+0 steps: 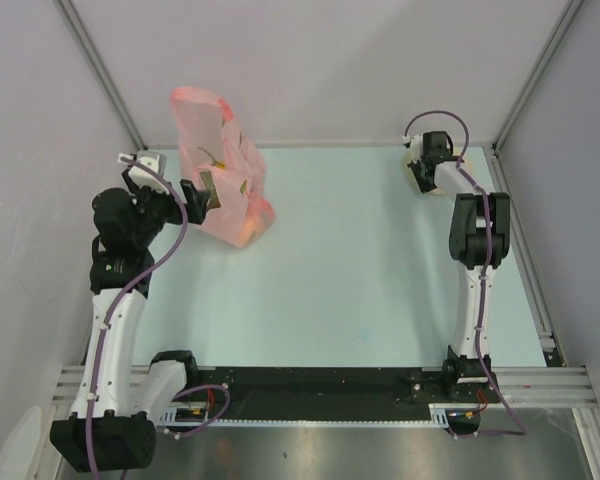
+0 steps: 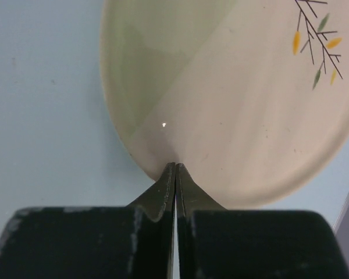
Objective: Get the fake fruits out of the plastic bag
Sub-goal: Move the plate to the center of the board.
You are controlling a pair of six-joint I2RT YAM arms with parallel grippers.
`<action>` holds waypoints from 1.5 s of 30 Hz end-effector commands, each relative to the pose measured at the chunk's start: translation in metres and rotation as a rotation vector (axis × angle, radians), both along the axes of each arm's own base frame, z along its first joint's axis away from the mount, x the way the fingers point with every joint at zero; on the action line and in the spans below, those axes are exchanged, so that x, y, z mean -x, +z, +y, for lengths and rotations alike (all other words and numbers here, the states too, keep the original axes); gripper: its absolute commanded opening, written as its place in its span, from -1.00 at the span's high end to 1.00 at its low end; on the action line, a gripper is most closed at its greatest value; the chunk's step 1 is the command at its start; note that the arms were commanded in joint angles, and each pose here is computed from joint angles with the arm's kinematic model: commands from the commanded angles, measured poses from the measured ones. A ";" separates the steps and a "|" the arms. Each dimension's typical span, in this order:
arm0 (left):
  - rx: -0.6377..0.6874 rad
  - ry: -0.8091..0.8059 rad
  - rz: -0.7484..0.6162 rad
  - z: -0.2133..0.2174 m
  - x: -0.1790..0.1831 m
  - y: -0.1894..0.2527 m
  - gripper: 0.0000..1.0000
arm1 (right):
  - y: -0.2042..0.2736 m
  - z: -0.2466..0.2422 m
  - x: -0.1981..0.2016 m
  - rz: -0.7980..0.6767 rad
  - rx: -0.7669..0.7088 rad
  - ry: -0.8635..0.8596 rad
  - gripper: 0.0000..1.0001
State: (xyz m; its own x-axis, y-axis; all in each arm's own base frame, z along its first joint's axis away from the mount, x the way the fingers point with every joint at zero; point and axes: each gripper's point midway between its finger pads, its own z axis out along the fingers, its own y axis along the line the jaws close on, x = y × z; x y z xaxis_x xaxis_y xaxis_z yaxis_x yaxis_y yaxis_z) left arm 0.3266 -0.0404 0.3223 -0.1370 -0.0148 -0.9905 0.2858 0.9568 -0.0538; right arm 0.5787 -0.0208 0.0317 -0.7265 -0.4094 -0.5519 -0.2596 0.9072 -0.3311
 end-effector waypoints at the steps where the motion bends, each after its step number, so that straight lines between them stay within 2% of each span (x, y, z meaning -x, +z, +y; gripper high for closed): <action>1: -0.037 -0.002 -0.072 0.002 -0.005 0.029 -0.99 | -0.028 0.036 0.052 0.210 -0.050 0.103 1.00; 5: -0.039 -0.002 -0.092 0.002 -0.008 0.036 -1.00 | -0.037 0.055 0.087 0.357 -0.037 0.181 1.00; 6: -0.042 -0.001 -0.099 0.003 -0.009 0.038 -1.00 | -0.042 0.061 0.109 0.444 -0.064 0.194 1.00; 9: -0.056 -0.004 -0.120 0.003 -0.012 0.042 -1.00 | -0.045 0.082 0.147 0.548 -0.118 0.249 1.00; 14: -0.066 -0.014 -0.106 0.002 -0.011 0.044 -1.00 | -0.024 0.128 0.208 0.605 -0.138 0.363 1.00; 18: -0.067 -0.011 -0.094 0.003 -0.004 0.046 -0.98 | -0.015 0.166 0.275 0.694 -0.169 0.465 1.00; 27: -0.084 -0.013 -0.093 0.000 0.038 0.045 -1.00 | 0.003 0.255 0.366 0.711 -0.094 0.811 1.00; 38: -0.138 0.058 -0.161 0.011 0.085 0.068 -1.00 | 0.004 0.322 0.480 0.720 -0.003 1.197 1.00; 42: -0.131 0.054 -0.162 0.009 0.094 0.079 -1.00 | 0.003 0.332 0.507 0.716 0.026 1.286 1.00; 45: -0.128 0.056 -0.155 0.009 0.099 0.084 -1.00 | 0.007 0.337 0.496 0.644 0.068 1.302 1.00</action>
